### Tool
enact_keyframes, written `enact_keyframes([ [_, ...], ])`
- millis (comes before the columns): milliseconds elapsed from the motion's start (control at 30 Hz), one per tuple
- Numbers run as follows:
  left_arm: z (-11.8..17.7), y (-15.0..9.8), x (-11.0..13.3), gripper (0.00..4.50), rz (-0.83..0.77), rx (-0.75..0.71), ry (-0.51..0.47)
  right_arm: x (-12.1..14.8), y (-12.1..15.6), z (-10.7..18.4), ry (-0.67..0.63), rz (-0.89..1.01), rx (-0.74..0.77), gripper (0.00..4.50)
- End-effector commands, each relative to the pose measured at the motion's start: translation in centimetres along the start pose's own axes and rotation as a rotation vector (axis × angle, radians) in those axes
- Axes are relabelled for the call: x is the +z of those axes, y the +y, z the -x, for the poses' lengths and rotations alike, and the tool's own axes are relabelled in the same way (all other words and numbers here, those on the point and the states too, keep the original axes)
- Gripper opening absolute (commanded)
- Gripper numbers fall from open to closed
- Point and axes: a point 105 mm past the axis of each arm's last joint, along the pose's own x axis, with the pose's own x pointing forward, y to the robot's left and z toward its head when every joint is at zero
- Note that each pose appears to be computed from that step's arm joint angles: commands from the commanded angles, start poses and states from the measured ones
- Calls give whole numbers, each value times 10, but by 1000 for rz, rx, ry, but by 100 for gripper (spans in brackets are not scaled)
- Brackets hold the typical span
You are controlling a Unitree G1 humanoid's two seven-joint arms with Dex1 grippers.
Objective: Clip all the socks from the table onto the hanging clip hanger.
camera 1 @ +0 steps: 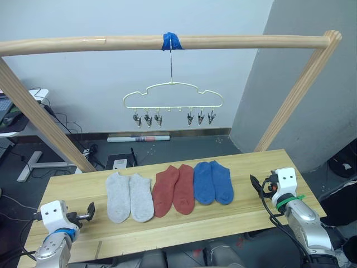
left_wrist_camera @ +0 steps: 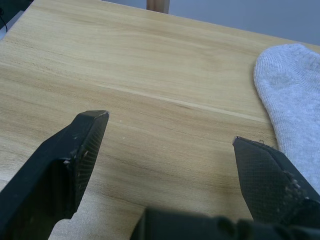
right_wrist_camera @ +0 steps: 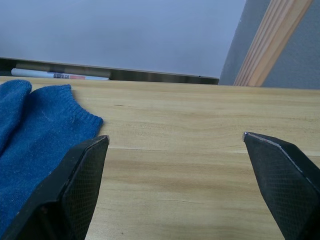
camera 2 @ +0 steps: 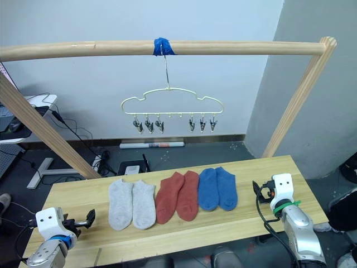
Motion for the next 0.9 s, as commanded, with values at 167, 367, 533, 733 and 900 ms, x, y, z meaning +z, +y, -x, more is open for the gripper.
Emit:
enact_keyframes([
  [167,0,19,31,449,-72,54,-86,13,-9,-5,-56,-5,-46,450],
  [367,5,11,47,449,-121,17,-154,22,-5,-9,-78,8,-17,450],
  [533,14,0,75,449,-115,-60,-254,39,8,-12,-113,23,68,450],
  [733,30,-95,179,449,-134,-492,-520,113,86,-5,-270,-7,568,450],
  [900,26,-130,210,449,-134,-575,-591,144,118,2,-322,16,733,450],
])
